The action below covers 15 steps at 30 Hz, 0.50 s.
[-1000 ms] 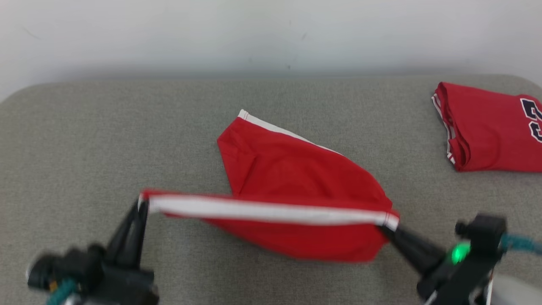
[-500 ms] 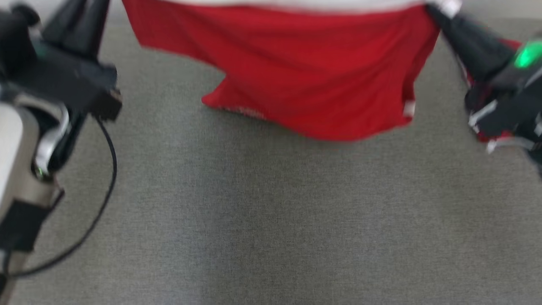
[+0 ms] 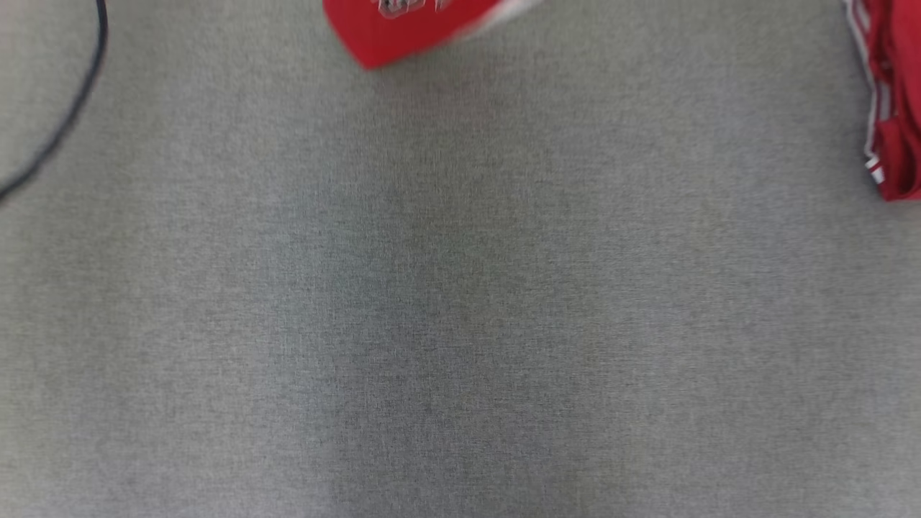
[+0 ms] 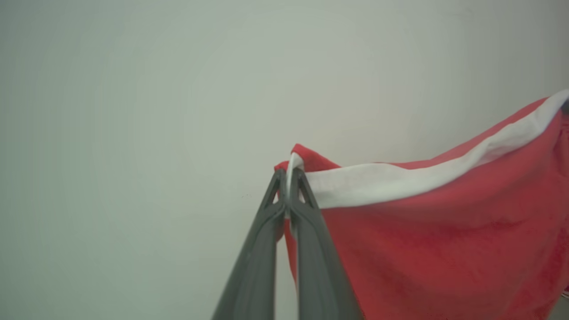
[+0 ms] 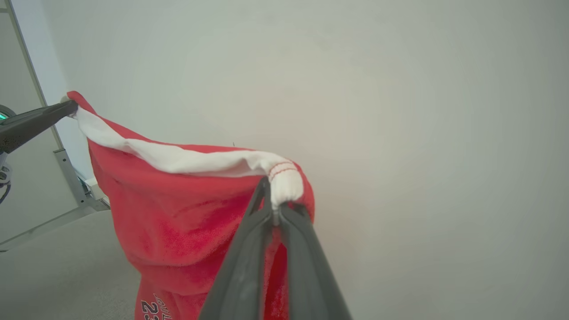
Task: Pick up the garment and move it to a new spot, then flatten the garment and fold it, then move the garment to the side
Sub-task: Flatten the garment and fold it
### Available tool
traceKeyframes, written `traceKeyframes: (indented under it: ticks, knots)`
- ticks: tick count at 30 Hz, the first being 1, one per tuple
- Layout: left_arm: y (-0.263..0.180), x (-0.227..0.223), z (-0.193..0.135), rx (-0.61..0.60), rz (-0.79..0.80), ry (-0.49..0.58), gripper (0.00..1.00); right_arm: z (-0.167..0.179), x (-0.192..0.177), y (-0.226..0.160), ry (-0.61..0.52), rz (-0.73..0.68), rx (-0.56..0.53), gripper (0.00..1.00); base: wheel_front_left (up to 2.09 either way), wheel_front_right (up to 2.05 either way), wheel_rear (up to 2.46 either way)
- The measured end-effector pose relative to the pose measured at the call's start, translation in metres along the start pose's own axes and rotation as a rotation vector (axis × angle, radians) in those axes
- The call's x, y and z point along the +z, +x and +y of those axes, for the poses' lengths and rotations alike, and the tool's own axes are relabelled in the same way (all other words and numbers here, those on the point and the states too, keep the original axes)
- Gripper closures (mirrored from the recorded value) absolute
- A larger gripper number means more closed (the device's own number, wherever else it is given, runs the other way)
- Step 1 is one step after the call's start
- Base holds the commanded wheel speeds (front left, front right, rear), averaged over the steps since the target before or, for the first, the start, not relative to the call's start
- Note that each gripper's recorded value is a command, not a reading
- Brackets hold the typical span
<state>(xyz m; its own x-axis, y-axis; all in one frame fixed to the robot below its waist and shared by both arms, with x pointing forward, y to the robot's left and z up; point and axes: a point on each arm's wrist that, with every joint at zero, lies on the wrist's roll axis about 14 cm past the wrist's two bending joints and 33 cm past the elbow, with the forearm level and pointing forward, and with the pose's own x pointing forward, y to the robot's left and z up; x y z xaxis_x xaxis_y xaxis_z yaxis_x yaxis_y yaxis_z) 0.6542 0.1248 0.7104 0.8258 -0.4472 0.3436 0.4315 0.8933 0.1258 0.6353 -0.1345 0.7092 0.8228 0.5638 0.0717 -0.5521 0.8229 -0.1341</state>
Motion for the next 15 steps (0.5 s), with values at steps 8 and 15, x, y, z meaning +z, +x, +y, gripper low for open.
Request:
traceKeyframes:
  ticks: [8, 15]
  knots:
    - [0.03, 0.016, 0.031, 0.068, -0.07, -0.022, 1.0, -0.014, 0.007, 0.036, -0.097, 0.014, -0.023, 1.0, 0.0, 0.0, 0.0]
    - [0.05, 0.032, 0.027, 0.049, -0.108, -0.02, 1.0, -0.015, 0.015, 0.049, -0.142, 0.016, -0.024, 1.0, 0.0, 0.0, 0.0]
